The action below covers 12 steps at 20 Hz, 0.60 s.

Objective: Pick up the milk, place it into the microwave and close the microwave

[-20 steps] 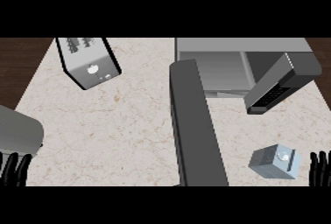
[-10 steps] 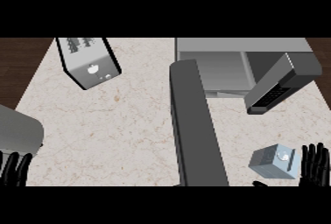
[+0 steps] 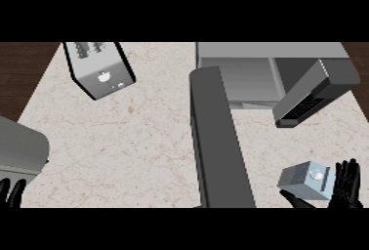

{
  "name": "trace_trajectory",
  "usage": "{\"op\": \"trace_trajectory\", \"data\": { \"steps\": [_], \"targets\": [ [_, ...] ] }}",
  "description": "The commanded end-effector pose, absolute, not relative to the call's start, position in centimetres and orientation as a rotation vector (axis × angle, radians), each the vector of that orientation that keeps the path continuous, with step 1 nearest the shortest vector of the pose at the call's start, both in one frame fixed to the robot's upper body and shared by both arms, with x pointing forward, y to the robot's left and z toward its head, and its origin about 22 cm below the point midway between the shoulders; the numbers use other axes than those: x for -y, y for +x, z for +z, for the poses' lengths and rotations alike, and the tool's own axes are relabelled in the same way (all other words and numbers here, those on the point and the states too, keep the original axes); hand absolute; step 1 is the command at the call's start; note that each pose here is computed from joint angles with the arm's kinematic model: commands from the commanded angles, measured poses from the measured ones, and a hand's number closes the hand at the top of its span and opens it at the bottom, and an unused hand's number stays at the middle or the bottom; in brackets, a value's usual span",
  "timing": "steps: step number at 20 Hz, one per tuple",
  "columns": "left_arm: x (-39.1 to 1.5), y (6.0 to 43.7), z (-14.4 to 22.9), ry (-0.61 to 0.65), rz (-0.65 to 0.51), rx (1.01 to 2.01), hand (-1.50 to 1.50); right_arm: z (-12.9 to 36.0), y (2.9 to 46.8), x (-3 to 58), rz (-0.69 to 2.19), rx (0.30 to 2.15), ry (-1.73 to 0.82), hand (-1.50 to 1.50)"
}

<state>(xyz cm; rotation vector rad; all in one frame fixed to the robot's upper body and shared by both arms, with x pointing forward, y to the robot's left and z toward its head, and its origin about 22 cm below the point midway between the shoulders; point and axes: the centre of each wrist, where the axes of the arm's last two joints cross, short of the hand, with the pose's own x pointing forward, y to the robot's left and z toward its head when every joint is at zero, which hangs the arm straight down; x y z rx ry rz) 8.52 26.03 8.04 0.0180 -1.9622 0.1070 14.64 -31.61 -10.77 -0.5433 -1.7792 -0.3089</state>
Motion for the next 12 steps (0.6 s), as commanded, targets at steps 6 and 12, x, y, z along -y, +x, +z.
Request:
{"op": "trace_trajectory", "data": {
  "steps": [6, 12],
  "targets": [
    [-26.5, 9.6, 7.2, 0.024, 0.102, 1.954, -1.50, -15.1, 12.9, 35.3, -0.326, 1.736, -0.596, -1.50],
    [-25.7, 9.4, 7.8, 0.023, 0.110, 1.971, -1.50, -14.3, 14.9, 34.0, -0.209, 1.800, -0.083, -1.50]
  ]
}}
